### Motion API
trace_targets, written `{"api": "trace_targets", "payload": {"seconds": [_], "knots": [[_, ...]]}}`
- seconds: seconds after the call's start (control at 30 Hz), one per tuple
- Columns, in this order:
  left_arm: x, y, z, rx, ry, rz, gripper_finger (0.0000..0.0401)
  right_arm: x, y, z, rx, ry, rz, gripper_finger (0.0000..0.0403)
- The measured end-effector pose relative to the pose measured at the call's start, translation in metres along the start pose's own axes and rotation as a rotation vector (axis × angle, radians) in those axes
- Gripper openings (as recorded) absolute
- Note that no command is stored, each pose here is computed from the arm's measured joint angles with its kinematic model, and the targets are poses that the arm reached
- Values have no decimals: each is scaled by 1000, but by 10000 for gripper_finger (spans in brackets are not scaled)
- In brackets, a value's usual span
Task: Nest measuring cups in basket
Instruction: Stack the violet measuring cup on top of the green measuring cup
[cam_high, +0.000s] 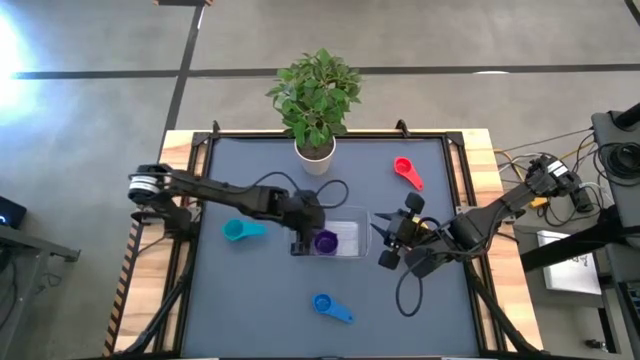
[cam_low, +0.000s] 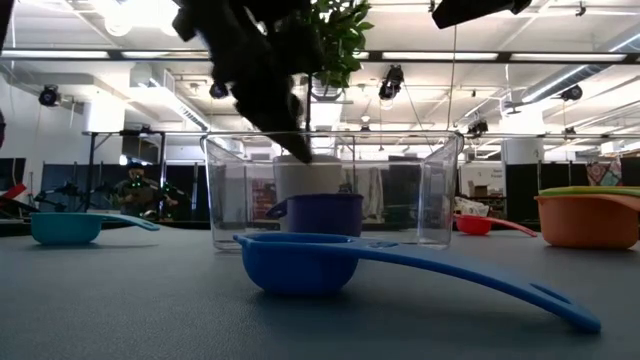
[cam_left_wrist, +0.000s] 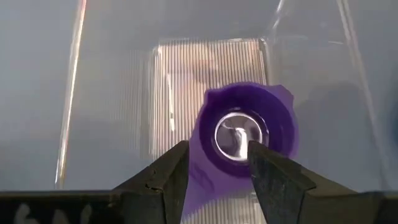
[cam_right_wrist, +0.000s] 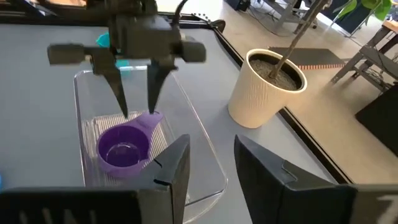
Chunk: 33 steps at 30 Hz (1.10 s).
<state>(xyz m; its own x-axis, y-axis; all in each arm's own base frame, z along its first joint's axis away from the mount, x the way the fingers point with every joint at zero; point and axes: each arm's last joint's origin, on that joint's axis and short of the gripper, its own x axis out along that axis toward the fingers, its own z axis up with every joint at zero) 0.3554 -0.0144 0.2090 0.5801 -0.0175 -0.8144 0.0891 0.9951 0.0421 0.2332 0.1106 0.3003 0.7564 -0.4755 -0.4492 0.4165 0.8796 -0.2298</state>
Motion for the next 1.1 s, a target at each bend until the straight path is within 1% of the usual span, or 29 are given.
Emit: {"api": "trace_targets", "payload": {"seconds": [0.23,0.4,0.53,0.6,0.7,0.77,0.83,0.87,0.9,0.97,1.1], "knots": [[30,8,19,54,94,-13,146,0,0,-1,-4,8,4,118],[51,18,16,39,187,-14,146,0,0,-1,-2,10,8,118],[60,25,11,-1,229,-13,146,0,0,-1,-2,16,20,118],[62,26,9,-2,244,-5,143,0,0,-1,-6,17,21,118],[63,26,9,-3,246,-6,118,0,0,-2,-10,18,20,118],[62,26,9,-4,244,-7,82,0,0,-2,-12,18,20,118],[60,26,11,-16,242,-8,35,0,0,-2,-16,18,20,118],[58,26,13,-25,237,-8,19,0,0,-2,-16,18,20,118],[57,26,16,-36,229,-6,12,0,0,-2,-16,18,20,118],[50,27,24,-42,194,4,11,0,0,-2,-16,18,20,118],[30,26,40,-78,124,59,4,0,1,-2,-18,18,21,118]]}}
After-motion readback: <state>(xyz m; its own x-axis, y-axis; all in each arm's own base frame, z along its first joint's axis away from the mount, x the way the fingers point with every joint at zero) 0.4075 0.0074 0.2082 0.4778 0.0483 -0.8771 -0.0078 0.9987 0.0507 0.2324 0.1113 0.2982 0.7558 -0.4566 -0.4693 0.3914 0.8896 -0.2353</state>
